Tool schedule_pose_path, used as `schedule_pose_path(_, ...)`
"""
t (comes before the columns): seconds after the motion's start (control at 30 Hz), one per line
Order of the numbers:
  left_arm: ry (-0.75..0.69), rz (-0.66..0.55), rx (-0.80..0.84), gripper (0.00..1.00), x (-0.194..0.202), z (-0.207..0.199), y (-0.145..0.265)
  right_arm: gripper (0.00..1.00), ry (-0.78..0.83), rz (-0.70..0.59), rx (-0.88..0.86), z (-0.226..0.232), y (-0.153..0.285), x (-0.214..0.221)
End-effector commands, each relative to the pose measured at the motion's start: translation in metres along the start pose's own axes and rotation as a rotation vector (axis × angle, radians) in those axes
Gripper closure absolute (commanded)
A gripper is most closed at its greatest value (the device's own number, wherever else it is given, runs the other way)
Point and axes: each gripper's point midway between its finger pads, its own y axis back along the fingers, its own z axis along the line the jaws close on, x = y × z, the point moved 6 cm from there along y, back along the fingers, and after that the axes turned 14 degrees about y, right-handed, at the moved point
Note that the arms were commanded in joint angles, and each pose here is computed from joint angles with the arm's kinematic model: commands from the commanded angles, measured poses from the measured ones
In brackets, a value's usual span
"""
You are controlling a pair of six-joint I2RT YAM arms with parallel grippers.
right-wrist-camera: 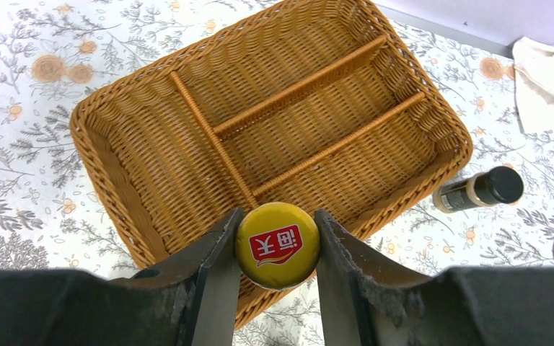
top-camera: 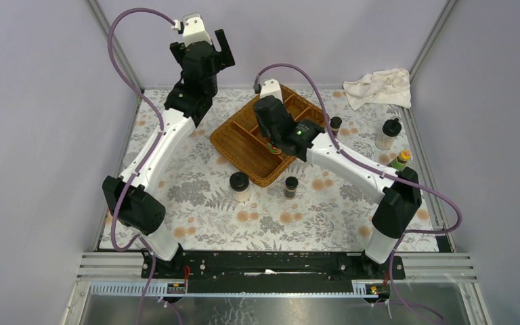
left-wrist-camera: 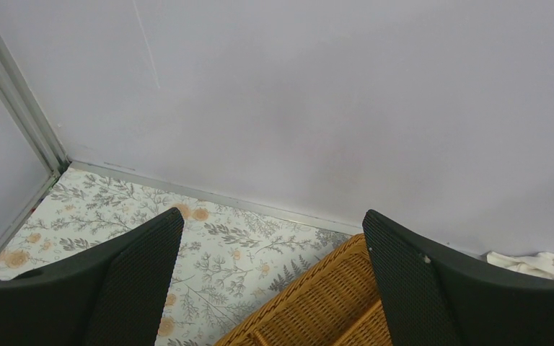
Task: Organize the condiment bottles
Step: Place the bottle in the storage box.
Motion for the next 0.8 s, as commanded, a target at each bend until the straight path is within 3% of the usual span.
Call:
schedule_pose_path(0.0, 0.017, -0.066, -0.012, 0.01, -0.026, 0.001, 0.006, 1.00, -0.059, -0.156, 0.000, 0.003, 0.018, -0.048)
schedule_pose_path(0.27, 0.021, -0.070, -0.016, 0.01, -0.027, 0.003, 0.006, 1.00, -0.038, -0.171, -0.053, 0.032, 0.025, -0.048)
schedule_pose_path(0.77, 0.029, -0.066, -0.014, 0.01, -0.026, 0.003, 0.006, 1.00, -0.075, -0.187, -0.108, 0.047, 0.030, -0.035)
